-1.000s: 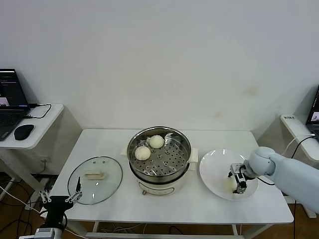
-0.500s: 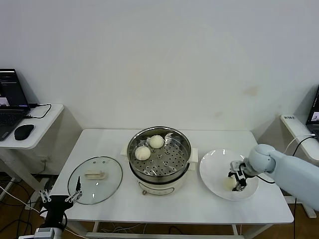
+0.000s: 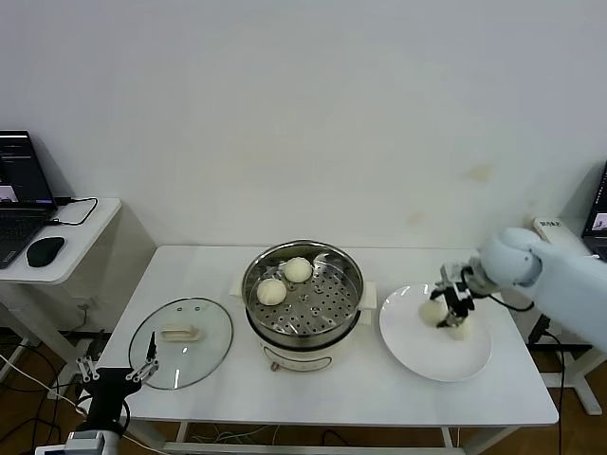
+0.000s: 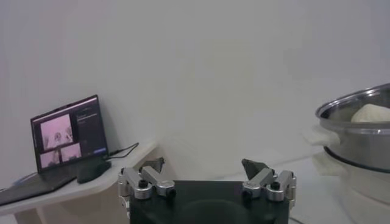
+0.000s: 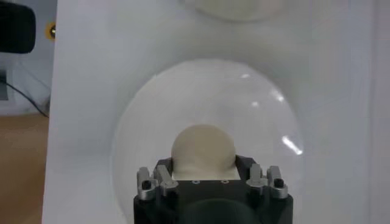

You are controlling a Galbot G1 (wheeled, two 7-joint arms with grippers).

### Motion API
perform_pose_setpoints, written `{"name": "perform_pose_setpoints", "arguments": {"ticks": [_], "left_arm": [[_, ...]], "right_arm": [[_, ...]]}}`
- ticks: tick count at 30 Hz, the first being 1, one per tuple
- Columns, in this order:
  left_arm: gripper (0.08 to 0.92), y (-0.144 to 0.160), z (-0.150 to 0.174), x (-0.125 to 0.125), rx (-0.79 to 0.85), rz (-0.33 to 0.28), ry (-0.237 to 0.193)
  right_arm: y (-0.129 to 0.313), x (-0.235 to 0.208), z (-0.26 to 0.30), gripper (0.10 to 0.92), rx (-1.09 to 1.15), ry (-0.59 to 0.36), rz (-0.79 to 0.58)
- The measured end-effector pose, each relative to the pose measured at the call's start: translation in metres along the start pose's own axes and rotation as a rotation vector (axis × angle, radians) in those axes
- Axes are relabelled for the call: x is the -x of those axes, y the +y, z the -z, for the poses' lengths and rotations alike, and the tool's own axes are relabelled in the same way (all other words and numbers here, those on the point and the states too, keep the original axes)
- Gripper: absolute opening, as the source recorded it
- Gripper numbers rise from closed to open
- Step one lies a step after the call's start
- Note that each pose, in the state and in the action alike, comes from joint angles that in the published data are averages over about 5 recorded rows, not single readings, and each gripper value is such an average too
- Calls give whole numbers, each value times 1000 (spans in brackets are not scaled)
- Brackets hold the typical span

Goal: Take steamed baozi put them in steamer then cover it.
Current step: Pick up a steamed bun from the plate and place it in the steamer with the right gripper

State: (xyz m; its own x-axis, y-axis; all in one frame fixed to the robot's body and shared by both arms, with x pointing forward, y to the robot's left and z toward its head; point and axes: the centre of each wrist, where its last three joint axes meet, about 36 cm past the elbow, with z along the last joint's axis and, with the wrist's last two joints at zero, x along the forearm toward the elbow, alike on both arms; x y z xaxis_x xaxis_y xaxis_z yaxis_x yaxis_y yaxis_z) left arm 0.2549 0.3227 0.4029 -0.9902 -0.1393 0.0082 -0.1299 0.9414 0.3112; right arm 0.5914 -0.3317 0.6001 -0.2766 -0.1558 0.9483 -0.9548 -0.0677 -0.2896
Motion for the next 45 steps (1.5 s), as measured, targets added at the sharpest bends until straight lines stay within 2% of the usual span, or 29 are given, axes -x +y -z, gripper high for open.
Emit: {"name": "perform_pose_setpoints", "arguments": {"ticks": [8, 14, 22, 32, 45], "left_arm": [[823, -1, 3, 2, -8, 2, -8], [823, 1, 2, 0, -15, 14, -4], [823, 5, 1, -3, -21, 36, 3], [823, 7, 2, -2, -28, 55, -1], [823, 5, 0, -2, -41, 64, 1]], "right_arm": [[-40, -55, 64, 636, -100, -50, -80], [-56, -69, 125, 636, -211, -101, -102], [-59, -37, 189, 636, -402, -157, -63], [-50, 18, 233, 643, -683, -211, -4], [-44, 45, 278, 657, -1014, -221, 64]]}}
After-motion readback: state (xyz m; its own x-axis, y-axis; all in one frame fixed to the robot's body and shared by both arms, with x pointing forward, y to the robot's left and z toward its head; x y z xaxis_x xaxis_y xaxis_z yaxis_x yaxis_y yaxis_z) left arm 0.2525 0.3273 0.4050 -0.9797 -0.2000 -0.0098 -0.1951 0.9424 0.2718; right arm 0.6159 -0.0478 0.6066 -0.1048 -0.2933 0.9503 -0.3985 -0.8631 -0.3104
